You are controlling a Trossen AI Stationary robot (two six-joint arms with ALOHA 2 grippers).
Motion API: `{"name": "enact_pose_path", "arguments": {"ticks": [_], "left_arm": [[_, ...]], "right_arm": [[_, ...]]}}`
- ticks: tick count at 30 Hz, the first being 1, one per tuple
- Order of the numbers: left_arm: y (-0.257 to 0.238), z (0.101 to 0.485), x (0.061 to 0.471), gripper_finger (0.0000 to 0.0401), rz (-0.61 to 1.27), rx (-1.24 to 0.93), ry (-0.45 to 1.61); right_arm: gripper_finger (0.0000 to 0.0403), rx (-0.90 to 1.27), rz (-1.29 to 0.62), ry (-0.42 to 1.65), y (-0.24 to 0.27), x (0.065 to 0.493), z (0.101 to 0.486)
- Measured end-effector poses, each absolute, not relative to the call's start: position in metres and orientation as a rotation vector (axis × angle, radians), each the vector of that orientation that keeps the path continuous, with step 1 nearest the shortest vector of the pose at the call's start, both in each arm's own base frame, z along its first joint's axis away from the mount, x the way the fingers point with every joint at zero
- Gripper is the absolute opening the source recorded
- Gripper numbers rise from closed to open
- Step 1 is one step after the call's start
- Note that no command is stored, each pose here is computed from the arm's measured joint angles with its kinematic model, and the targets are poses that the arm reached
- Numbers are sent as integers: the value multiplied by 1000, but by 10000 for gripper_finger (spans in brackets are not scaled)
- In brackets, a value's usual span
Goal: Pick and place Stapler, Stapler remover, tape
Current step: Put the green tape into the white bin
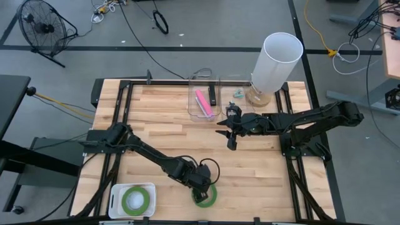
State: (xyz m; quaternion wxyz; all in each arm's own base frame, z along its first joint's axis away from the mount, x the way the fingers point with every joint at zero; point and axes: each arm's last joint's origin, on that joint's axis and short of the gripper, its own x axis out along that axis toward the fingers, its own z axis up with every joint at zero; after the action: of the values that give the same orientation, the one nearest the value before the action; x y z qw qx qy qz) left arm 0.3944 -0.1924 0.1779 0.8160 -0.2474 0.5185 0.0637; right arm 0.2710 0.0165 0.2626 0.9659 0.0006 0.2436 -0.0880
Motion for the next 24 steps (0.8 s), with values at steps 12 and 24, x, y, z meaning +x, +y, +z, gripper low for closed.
{"name": "enact_pose_path", "arguments": {"ticks": [12,24], "left_arm": [[-196,164,389,218,209,-530,1167],[-196,138,396,216,156,-431,1207]], "right_arm": [[158,18,-177,431,17,274,268],[158,19,-178,449,17,273,266]]}}
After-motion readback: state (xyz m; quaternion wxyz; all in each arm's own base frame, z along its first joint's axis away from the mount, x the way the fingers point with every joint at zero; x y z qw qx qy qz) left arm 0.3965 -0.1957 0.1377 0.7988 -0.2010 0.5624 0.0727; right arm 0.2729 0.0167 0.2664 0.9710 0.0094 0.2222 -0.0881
